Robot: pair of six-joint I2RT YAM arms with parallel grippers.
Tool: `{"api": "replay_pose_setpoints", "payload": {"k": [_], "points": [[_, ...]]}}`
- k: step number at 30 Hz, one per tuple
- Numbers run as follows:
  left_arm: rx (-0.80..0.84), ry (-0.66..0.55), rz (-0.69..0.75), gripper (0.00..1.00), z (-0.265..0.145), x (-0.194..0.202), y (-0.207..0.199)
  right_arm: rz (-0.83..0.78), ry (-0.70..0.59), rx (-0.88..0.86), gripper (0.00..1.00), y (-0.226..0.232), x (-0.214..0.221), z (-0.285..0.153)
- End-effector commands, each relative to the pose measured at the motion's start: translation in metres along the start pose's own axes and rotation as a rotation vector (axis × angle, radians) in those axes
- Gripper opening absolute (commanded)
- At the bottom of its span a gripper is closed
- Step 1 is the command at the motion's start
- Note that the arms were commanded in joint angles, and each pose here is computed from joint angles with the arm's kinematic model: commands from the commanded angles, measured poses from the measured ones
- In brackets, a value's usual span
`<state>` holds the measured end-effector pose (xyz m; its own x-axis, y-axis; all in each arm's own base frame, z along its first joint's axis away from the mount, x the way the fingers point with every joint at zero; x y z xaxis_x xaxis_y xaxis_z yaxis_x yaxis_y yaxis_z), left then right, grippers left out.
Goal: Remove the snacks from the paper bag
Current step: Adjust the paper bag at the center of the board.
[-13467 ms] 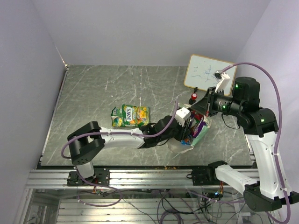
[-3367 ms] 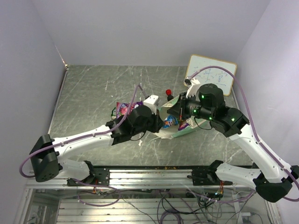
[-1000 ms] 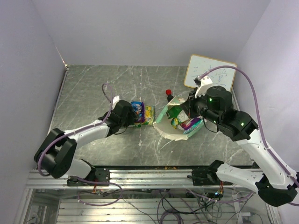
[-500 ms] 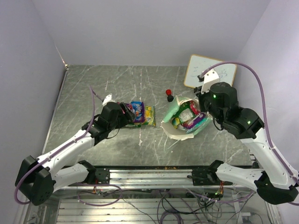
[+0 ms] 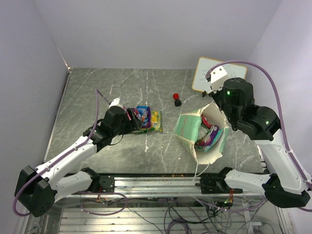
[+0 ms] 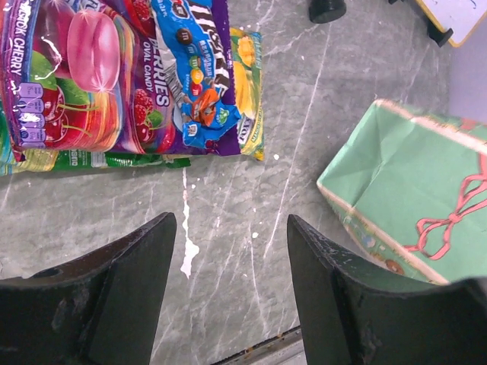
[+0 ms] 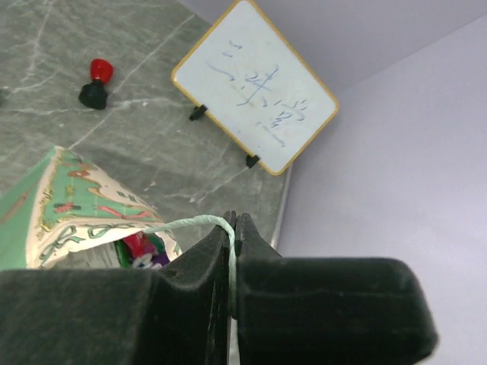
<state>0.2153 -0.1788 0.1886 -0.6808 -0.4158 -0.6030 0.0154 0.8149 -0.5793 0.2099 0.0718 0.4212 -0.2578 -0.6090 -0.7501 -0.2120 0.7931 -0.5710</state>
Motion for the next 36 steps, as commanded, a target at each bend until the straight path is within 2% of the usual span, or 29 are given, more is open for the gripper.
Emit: {"api": "replay_pose_setpoints", "payload": {"k": [1,5,9,11,14,17,20,23,29,33,36], "points": [[0.078,-0.006,0.036,0.70,-0.013,-0.011,-0.015,0.136,-0.021,-0.056,0.00,0.005,-0.005,-0.008],[0.102,0.006,0.039,0.70,-0.017,-0.008,-0.017,0.299,-0.018,-0.307,0.00,0.047,-0.002,-0.011],[0.148,0.023,0.052,0.70,-0.019,-0.007,-0.022,0.390,-0.040,-0.752,0.00,0.110,-0.002,-0.023],[0.168,0.036,0.063,0.70,-0.020,-0.006,-0.025,0.452,-0.035,-0.815,0.00,0.121,0.000,-0.026],[0.191,0.044,0.078,0.70,-0.022,-0.007,-0.029,0.499,-0.093,-0.668,0.00,0.102,-0.002,-0.024],[0.208,0.046,0.089,0.70,-0.023,-0.009,-0.032,0.470,-0.157,-0.393,0.00,0.060,-0.001,-0.020],[0.219,0.057,0.104,0.70,-0.023,-0.010,-0.036,0.400,-0.191,-0.160,0.00,0.024,-0.002,-0.019],[0.229,0.064,0.127,0.70,-0.025,-0.015,-0.042,0.285,-0.160,0.007,0.00,0.003,-0.003,-0.011],[0.241,0.060,0.178,0.70,-0.033,-0.026,-0.051,0.004,-0.123,0.207,0.00,-0.020,-0.008,0.004],[0.237,0.053,0.205,0.70,-0.040,-0.029,-0.052,-0.084,-0.142,0.293,0.00,-0.040,-0.013,0.011],[0.237,0.045,0.218,0.70,-0.045,-0.031,-0.052,-0.119,-0.093,0.320,0.00,-0.070,-0.008,0.032]]}}
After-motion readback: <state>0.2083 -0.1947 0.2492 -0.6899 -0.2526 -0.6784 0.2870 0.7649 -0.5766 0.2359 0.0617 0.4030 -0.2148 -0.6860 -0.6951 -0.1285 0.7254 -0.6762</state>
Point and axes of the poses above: each gripper's point midway between its finger pads, its own z axis out along the fingers, its own y axis along the line the jaws close on, x = y × z, the point moved 6 cm from there along -z, back along the fingers
